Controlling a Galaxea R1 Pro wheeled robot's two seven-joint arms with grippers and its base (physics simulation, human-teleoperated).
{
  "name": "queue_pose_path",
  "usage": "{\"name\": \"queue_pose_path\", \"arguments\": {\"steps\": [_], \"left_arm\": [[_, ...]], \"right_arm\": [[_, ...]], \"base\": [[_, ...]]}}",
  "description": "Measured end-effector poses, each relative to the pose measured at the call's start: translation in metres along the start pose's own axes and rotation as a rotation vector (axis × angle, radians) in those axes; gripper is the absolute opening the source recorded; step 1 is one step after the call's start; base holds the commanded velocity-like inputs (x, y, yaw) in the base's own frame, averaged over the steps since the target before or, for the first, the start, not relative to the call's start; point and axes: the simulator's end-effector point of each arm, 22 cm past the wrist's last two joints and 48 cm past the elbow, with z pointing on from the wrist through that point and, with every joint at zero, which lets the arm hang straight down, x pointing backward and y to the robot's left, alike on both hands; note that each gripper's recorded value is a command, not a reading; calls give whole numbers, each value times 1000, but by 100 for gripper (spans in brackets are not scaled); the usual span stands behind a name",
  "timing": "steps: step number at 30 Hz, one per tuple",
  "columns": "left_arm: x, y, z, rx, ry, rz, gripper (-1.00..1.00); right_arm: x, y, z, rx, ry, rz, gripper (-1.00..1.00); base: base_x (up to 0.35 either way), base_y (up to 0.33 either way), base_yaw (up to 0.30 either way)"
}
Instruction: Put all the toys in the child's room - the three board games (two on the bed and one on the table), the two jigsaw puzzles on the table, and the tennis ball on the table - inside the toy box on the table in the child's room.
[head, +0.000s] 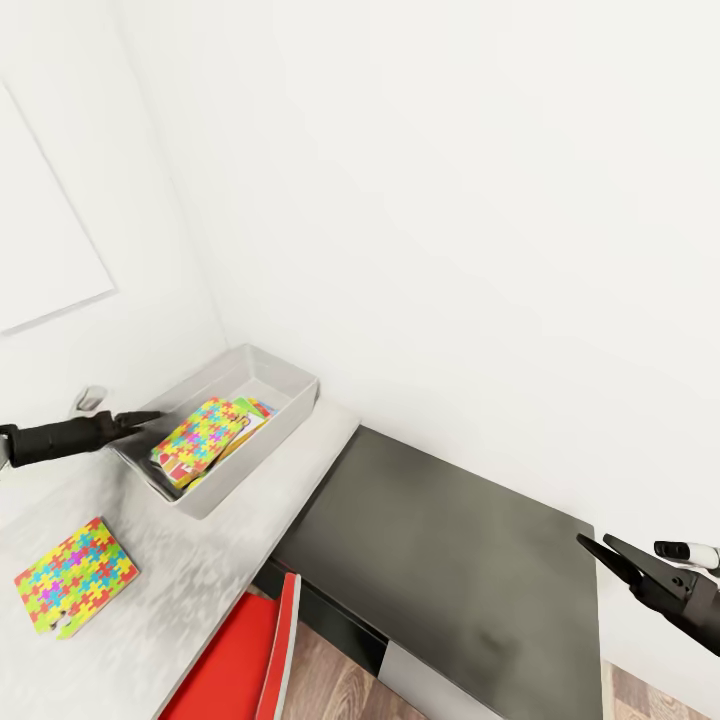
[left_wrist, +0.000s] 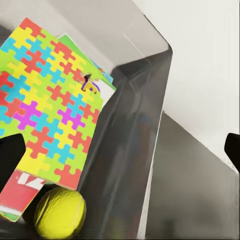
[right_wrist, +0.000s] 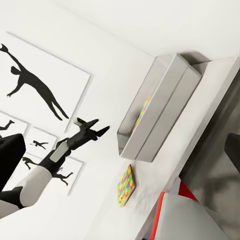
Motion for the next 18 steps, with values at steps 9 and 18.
{"name": "queue_pose_path", "arguments": {"steps": [9, 18], "left_arm": [[-16, -33, -47, 194, -10, 1, 100], [-40, -45, -129, 299, -41, 27, 100]], "right_arm": [[0, 0, 0, 0, -1, 0, 100], [0, 0, 0, 0, 0, -1, 100]], "base": [[0, 0, 0], [0, 0, 0]]}}
